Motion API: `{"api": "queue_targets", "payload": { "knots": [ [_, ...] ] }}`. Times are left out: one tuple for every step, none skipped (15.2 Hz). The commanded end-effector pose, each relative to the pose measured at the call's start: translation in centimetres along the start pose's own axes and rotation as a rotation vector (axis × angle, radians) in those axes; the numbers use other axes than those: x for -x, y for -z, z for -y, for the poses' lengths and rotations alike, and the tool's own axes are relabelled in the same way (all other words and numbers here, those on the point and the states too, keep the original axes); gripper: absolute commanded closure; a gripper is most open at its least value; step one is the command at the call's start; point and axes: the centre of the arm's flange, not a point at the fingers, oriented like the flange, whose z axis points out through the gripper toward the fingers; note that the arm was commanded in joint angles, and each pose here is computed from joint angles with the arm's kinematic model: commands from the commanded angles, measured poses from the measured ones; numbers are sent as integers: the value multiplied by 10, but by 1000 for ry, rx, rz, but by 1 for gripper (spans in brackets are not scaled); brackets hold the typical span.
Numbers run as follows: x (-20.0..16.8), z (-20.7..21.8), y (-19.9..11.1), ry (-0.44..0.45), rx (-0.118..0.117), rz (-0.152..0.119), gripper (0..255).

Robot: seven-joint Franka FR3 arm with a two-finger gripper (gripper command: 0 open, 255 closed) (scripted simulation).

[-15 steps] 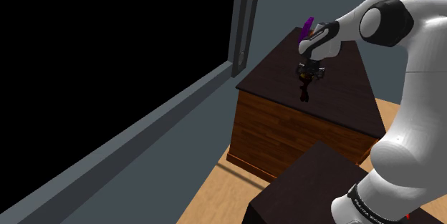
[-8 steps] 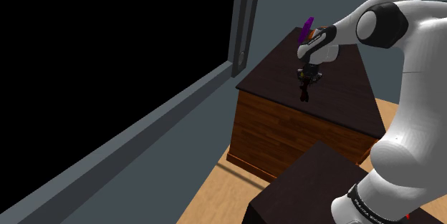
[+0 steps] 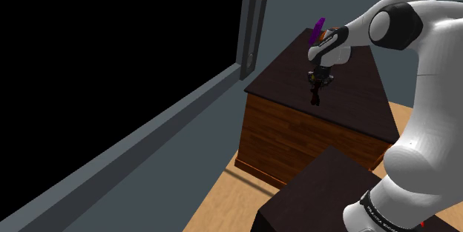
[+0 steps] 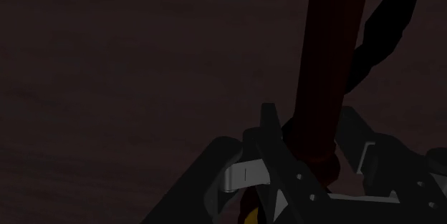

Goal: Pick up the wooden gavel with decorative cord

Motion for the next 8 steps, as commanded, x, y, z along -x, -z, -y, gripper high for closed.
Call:
{"api": "queue_targets", "payload": {
  "knots": [
    [-1, -1, 4, 0, 1, 0, 255],
    [-2, -1, 9, 0, 1, 0, 255],
    [-3, -1, 15, 0, 1, 0, 255],
    [-4, -2, 20, 0, 1, 0, 255],
    [-5, -2, 25, 0, 1, 0, 255],
    [-6, -2, 30, 0, 1, 0, 255],
    [-7, -3, 35, 0, 1, 0, 255],
    [-8, -3, 41, 0, 1, 0, 255]
  ]
}}
